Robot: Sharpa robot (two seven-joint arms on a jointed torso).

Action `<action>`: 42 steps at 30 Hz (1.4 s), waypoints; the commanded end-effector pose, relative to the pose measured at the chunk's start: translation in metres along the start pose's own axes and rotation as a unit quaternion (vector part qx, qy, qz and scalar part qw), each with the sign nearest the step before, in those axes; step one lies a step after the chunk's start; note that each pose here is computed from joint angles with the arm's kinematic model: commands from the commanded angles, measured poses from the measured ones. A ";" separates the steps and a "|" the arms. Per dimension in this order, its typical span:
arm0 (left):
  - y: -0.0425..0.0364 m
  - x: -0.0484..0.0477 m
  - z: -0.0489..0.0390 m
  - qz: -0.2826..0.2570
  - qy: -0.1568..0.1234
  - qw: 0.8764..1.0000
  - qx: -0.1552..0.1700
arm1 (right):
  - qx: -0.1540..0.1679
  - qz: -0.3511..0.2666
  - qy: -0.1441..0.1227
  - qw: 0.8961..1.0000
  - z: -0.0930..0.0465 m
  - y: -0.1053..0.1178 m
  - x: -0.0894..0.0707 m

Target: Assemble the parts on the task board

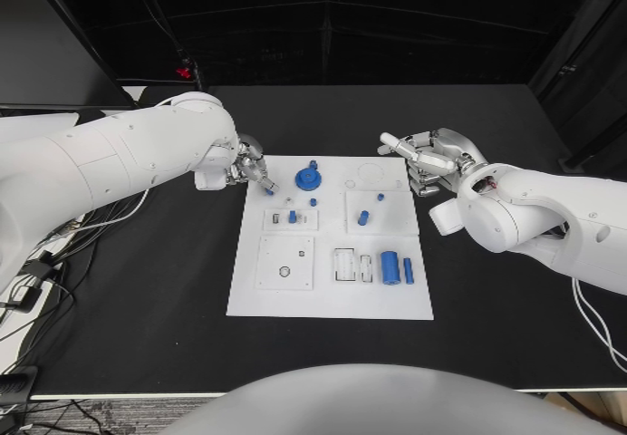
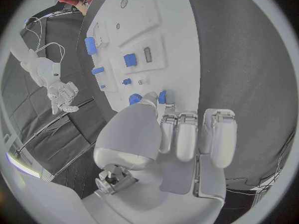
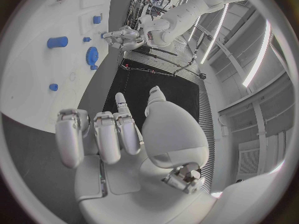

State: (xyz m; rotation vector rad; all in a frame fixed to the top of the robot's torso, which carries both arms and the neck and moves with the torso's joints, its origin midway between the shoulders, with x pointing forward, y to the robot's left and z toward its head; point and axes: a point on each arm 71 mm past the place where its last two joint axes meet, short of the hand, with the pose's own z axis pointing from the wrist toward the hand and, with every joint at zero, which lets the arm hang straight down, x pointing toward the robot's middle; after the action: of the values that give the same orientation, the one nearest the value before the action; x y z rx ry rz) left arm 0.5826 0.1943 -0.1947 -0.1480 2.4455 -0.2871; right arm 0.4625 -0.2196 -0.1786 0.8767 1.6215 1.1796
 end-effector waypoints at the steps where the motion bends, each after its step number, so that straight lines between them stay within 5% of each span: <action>1: -0.0005 -0.0014 -0.0007 0.000 -0.005 1.000 0.007 | -0.002 -0.001 0.000 1.000 0.000 0.001 0.000; 26: 0.0093 -0.0059 -0.0062 -0.022 -0.048 0.998 0.040 | 0.000 -0.001 -0.002 1.000 0.000 0.000 -0.002; 35: 0.0219 -0.0029 -0.0199 -0.057 -0.059 0.994 0.068 | 0.002 -0.002 -0.006 1.000 -0.001 -0.001 -0.005; 42: 0.0309 0.0087 -0.0339 -0.067 -0.043 0.994 0.075 | 0.002 -0.002 -0.006 1.000 -0.001 -0.001 -0.006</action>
State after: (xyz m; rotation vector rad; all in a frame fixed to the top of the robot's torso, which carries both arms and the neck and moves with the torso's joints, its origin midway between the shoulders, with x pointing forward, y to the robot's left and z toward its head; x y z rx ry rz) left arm 0.5553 0.2309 -0.1838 -0.2247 2.3317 -0.4694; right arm 0.4634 -0.2254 -0.1794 0.8862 1.6205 1.1622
